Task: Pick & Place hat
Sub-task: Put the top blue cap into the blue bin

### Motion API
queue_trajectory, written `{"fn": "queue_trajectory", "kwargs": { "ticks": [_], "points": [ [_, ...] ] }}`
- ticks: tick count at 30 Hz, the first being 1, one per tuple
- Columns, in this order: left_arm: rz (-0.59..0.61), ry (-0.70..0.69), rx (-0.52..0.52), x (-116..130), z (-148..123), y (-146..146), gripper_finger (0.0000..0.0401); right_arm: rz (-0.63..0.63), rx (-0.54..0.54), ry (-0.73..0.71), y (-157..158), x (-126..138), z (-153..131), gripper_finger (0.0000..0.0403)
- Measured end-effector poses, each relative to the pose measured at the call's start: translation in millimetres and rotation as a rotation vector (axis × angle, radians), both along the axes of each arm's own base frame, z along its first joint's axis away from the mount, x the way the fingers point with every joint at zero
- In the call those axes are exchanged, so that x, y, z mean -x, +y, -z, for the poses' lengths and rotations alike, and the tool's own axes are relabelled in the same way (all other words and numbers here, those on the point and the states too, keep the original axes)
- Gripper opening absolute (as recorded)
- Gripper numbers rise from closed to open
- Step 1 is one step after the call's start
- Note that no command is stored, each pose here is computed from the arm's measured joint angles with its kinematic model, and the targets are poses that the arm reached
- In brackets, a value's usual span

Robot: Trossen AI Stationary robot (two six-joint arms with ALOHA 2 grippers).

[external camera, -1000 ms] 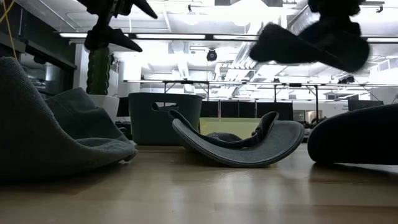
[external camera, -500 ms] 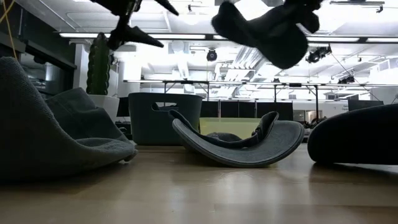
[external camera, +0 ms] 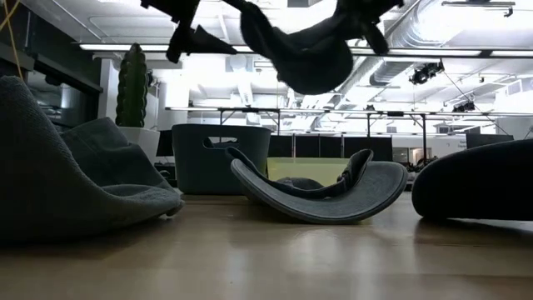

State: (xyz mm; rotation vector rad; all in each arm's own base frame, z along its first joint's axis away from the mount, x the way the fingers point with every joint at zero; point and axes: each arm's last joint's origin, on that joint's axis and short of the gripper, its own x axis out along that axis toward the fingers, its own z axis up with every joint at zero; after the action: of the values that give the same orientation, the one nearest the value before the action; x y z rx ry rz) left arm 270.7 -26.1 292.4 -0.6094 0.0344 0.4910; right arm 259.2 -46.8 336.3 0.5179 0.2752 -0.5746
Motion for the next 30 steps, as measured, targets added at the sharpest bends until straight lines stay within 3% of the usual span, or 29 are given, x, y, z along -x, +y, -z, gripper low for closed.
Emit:
{"fn": "queue_trajectory", "kwargs": {
  "ticks": [18,24,30],
  "points": [
    [-0.077,-0.049,-0.265,-14,-7,0,0.0307,0.043,-0.013,-0.07,-5,-11,1,0.0025],
    [-0.187,0.002,-0.291,-16,-1,2,0.0307,0.018,-0.033,-0.084,-6,-23,8,0.0025],
    [-0.195,-0.005,-0.296,-17,-1,2,0.0307,-0.016,-0.051,-0.089,-7,-36,17,0.0025]
  ]
}}
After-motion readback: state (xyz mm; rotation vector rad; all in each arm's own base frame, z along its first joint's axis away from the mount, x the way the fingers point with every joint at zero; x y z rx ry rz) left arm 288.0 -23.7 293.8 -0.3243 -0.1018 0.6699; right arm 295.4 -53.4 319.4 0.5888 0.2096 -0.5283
